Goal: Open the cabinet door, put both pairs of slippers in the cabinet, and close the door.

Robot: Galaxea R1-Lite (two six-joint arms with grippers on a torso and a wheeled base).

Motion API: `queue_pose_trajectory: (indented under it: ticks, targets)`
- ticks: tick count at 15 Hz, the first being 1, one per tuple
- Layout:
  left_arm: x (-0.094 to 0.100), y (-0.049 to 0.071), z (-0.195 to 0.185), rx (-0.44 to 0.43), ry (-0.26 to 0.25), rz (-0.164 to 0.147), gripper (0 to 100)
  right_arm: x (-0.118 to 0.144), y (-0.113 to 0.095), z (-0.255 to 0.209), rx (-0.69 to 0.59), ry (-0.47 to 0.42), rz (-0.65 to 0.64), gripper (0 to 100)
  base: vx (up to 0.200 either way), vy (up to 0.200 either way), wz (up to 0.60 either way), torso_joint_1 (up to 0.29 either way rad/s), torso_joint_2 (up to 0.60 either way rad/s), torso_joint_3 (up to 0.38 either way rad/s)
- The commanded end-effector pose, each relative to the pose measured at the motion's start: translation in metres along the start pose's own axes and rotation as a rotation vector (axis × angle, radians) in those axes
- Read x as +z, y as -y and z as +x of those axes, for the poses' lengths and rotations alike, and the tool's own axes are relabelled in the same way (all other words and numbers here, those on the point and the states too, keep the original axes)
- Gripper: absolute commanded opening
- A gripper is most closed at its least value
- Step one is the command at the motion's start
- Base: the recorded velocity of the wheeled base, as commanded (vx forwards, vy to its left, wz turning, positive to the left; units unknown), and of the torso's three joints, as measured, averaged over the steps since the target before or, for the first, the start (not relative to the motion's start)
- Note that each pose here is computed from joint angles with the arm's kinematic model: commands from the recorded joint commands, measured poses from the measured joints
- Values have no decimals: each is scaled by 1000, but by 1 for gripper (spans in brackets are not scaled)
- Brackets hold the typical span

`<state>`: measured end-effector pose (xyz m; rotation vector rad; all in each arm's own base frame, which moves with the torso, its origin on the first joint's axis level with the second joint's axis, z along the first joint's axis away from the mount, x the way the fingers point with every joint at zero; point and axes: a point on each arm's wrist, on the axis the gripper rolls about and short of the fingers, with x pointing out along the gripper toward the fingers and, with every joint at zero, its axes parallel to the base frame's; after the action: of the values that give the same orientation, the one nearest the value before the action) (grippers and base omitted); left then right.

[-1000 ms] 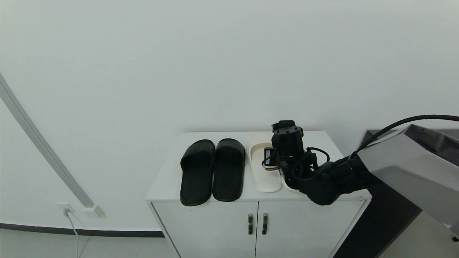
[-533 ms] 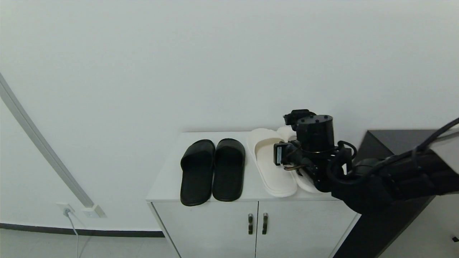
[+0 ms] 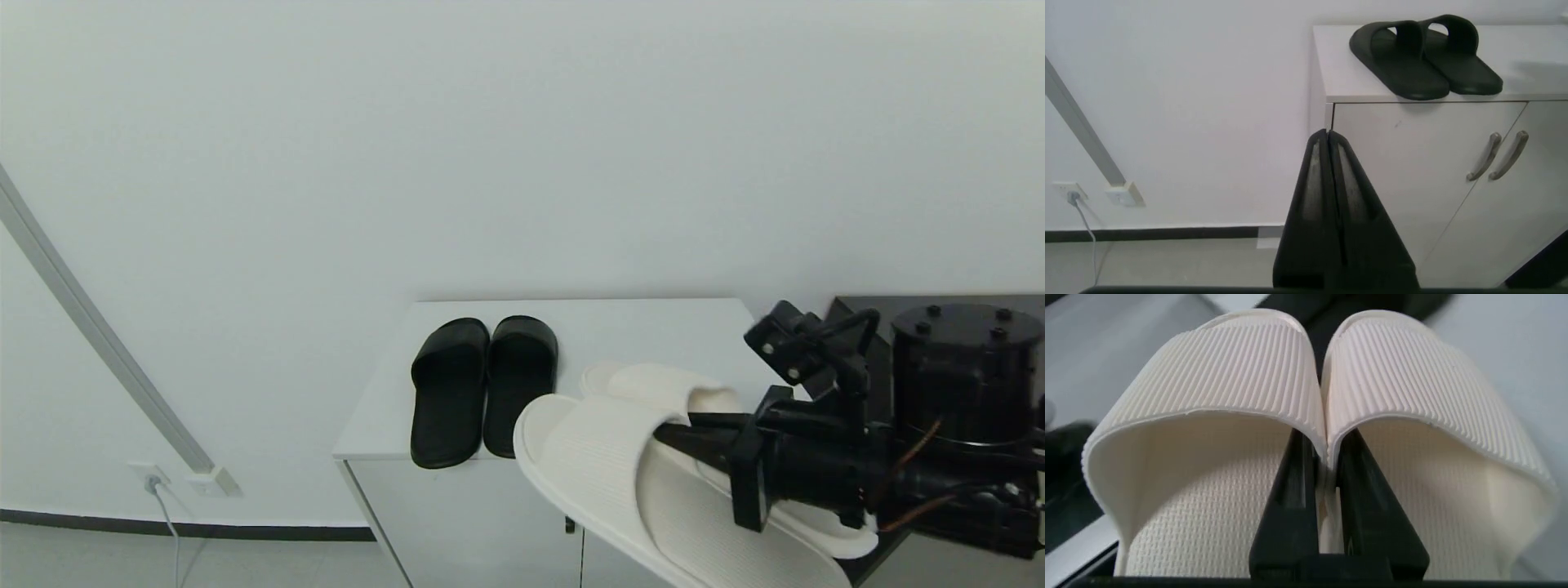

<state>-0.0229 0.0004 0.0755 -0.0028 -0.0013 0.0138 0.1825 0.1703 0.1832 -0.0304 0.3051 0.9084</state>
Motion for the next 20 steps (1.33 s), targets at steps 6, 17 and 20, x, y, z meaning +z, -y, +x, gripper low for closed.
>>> queue_pose_trajectory:
  ticks: [6, 17, 20]
  targets:
    - [0, 0, 0, 0, -1, -2, 0, -5, -8, -23, 55, 13, -15, 0, -33, 0, 0, 0, 1, 0]
    - [0, 0, 0, 2, -1, -2, 0, -13, -8, -24, 54, -13, -11, 0, -91, 0, 0, 2, 0, 1]
    - [0, 0, 0, 2, -1, -3, 0, -14, -8, -24, 53, -14, -11, 0, 0, 0, 0, 0, 0, 0]
